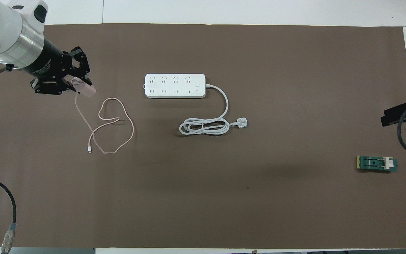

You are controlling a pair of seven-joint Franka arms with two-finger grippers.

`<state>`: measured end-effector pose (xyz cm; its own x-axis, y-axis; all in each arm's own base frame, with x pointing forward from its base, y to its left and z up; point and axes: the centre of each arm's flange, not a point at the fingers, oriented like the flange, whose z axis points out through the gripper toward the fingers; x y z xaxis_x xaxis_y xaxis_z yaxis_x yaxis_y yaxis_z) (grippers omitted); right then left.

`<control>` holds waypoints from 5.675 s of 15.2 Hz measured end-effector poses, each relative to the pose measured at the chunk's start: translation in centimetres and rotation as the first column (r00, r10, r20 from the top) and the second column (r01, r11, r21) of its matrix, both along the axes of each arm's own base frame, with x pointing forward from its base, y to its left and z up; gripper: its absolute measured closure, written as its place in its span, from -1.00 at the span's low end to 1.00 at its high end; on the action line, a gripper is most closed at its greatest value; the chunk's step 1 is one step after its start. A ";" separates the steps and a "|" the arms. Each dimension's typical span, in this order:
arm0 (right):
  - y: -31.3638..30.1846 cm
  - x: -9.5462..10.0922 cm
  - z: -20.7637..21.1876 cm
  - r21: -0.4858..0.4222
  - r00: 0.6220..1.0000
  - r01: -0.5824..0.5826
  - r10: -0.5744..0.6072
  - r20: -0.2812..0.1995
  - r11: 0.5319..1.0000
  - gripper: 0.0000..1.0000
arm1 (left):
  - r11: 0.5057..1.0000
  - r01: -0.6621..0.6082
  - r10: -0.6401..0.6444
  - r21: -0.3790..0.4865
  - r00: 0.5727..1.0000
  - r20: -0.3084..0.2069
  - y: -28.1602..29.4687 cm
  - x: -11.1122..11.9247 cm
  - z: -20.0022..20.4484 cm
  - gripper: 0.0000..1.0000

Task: Plug charger into power strip
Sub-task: 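Lower the charger with the left gripper onto the strip's end socket, then press the charger prongs down into the socket with the left gripper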

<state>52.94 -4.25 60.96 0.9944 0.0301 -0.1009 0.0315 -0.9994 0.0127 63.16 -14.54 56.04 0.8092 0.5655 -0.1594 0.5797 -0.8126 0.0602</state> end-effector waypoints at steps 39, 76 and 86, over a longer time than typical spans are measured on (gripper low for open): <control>-0.5 -0.6 0.7 -0.006 0.999 0.007 -0.007 0.047 1.000 -1.00 | 0.664 -0.724 0.728 0.187 0.683 0.062 -13.6 2.6 -19.0 0.37; -0.2 -0.7 0.7 -0.006 0.999 0.002 -0.001 0.040 1.000 -1.00 | 0.687 -0.706 0.710 0.172 0.702 0.047 -13.9 3.0 -20.3 0.37; -0.2 -0.7 0.7 -0.006 0.999 0.002 -0.001 0.040 1.000 -1.00 | 0.693 -0.699 0.702 0.176 0.710 0.053 -14.0 2.9 -20.3 0.37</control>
